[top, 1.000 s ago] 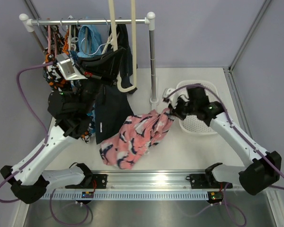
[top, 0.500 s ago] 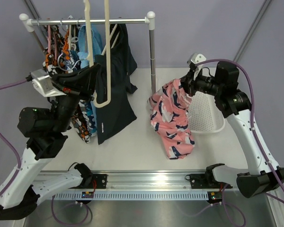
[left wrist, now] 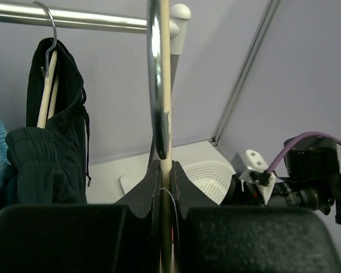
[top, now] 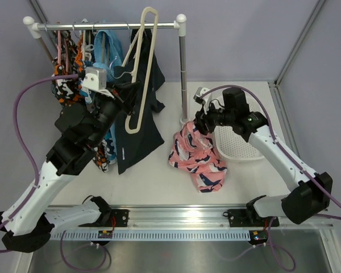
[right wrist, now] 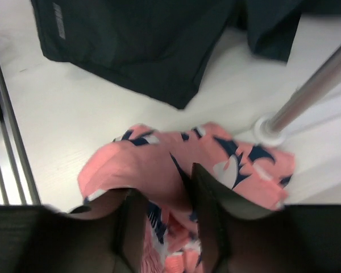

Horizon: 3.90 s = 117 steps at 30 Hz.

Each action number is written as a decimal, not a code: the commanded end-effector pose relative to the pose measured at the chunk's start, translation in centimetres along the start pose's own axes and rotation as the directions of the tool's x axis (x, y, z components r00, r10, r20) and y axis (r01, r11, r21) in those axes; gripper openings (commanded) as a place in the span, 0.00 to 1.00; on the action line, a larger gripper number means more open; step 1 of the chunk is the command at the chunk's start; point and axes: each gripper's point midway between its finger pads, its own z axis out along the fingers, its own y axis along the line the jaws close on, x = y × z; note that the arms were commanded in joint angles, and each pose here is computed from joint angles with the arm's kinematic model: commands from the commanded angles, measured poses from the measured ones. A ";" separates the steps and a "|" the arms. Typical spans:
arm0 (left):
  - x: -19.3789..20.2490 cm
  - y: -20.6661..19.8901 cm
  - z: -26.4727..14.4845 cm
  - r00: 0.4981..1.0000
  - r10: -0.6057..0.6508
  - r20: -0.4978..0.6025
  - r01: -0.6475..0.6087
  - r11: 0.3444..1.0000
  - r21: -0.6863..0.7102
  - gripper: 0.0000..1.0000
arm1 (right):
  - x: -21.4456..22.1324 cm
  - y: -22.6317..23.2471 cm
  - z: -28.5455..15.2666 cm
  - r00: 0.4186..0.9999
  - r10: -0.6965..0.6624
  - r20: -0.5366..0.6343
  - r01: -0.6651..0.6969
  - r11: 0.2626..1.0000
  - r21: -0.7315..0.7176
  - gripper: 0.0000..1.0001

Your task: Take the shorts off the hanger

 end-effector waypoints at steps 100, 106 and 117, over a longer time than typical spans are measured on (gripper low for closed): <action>5.2 8.0 20.4 0.965 0.047 -0.257 -0.101 0.974 -0.201 0.00 | 1.2 6.8 -13.1 0.965 0.007 0.263 -0.034 0.994 0.099 1.00; 6.0 8.3 20.0 0.959 0.040 -0.281 -0.101 0.973 -0.208 0.14 | 1.3 6.7 -13.0 0.966 0.010 0.258 -0.036 0.995 0.096 0.99; 5.6 7.8 18.0 0.957 0.034 -0.288 -0.092 0.977 -0.190 0.46 | 1.5 6.6 -12.8 0.968 0.016 0.252 -0.039 0.995 0.089 1.00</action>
